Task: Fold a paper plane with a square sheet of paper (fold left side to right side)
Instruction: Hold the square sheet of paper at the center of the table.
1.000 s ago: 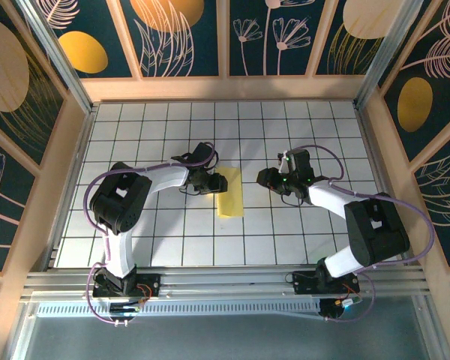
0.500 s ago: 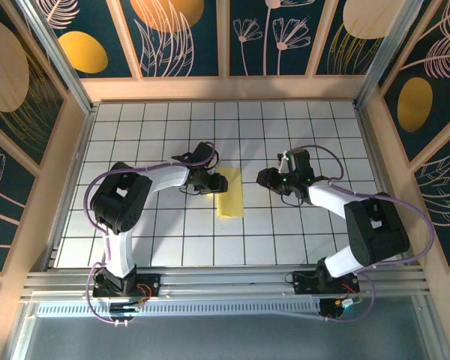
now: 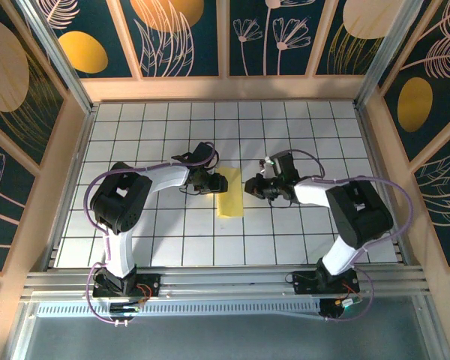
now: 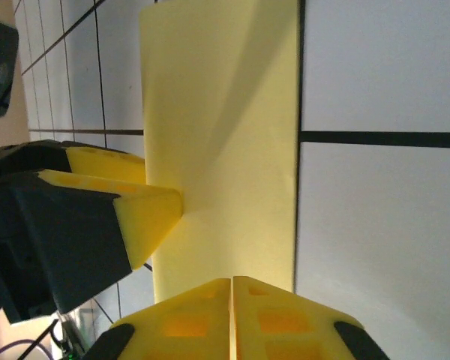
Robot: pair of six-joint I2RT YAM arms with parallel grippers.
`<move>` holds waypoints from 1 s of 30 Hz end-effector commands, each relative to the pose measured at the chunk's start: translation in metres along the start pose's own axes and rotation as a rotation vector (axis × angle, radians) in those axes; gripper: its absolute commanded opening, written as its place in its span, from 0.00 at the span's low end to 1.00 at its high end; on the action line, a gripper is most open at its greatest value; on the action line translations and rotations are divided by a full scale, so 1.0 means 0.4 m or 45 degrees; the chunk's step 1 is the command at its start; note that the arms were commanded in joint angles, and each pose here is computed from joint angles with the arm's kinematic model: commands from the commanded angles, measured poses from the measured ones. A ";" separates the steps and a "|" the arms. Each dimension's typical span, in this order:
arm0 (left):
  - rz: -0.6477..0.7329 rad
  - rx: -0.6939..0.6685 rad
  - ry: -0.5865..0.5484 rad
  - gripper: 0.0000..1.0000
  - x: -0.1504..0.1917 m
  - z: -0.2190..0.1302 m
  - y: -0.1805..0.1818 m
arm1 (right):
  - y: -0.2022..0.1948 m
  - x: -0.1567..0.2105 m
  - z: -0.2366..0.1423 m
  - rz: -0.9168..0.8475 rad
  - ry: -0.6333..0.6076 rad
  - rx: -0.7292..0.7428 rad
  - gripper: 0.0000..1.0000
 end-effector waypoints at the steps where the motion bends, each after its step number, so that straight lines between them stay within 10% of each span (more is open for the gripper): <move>1: -0.015 -0.178 0.093 0.44 0.050 0.100 0.072 | 0.037 -0.019 0.033 -0.027 0.012 -0.103 0.04; 16: -0.020 -0.191 0.081 0.44 0.046 0.097 0.070 | -0.017 0.011 0.096 0.034 0.108 0.062 0.01; 30: 0.011 -0.149 -0.217 0.56 -0.002 -0.053 0.003 | -0.074 0.054 0.099 0.085 0.163 0.223 0.02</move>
Point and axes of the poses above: each hand's point on the last joint's axis, 136 mm out from that joint toward the fingers, its own z axis out along the fingers, its own y axis along the line the jaws close on, x = y × z, the point moved 10 cm from there along -z, back along the fingers, and after that the axes turned 5 degrees about -z, right-handed, at the moved point
